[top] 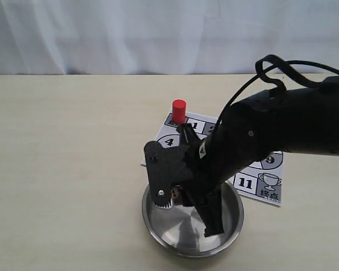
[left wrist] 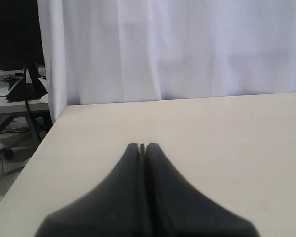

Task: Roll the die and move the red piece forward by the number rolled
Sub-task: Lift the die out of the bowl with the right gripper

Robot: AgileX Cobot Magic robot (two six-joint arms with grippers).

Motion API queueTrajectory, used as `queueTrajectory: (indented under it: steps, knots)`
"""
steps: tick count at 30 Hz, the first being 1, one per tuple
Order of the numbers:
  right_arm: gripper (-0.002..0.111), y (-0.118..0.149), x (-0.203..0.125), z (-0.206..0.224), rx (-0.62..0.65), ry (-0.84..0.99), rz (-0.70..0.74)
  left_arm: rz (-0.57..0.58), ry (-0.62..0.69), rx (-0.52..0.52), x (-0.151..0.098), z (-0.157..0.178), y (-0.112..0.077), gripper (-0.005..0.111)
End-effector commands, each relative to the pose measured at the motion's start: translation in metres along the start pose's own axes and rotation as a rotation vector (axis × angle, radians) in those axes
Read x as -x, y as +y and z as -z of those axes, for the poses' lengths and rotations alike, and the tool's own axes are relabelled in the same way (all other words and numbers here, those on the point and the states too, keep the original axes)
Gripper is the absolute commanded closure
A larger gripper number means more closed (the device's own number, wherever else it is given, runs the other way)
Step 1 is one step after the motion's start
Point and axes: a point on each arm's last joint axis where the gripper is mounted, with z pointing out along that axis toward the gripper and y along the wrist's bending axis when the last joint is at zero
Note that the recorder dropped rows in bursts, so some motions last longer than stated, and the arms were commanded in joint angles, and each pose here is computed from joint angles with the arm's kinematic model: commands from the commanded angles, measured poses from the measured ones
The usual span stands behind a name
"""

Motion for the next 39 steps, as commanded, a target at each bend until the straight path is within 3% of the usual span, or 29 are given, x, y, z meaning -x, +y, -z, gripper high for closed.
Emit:
queueTrajectory:
  steps: [1, 5, 12, 20, 29, 35, 39]
  knots:
    - [0.104, -0.013, -0.008, 0.012, -0.149, 0.069, -0.113, 0.012, -0.011, -0.002, 0.002, 0.001, 0.000, 0.107]
    - [0.104, -0.028, -0.026, 0.018, -0.240, 0.117, -0.294, 0.012, -0.011, -0.002, 0.002, 0.001, 0.000, 0.107]
    - [0.104, -0.067, -0.095, 0.040, -0.444, 0.106, -1.091, 0.012, -0.017, -0.002, 0.002, 0.001, 0.000, 0.107]
    - [0.104, -0.073, -0.183, 0.062, -0.559, 0.187, -1.504, 0.012, -0.017, -0.002, 0.002, 0.001, 0.000, 0.107]
    - [0.104, -0.057, -0.269, 0.091, -0.688, 0.275, -1.764, 0.012, -0.017, -0.002, 0.002, 0.001, 0.000, 0.107]
    - [0.104, -0.045, -0.301, 0.105, -0.754, 0.386, -1.751, 0.012, -0.017, -0.002, 0.002, 0.001, 0.000, 0.107]
    - [0.104, -0.045, -0.304, 0.106, -0.764, 0.374, -1.757, 0.012, -0.009, -0.002, 0.002, 0.001, 0.000, 0.107]
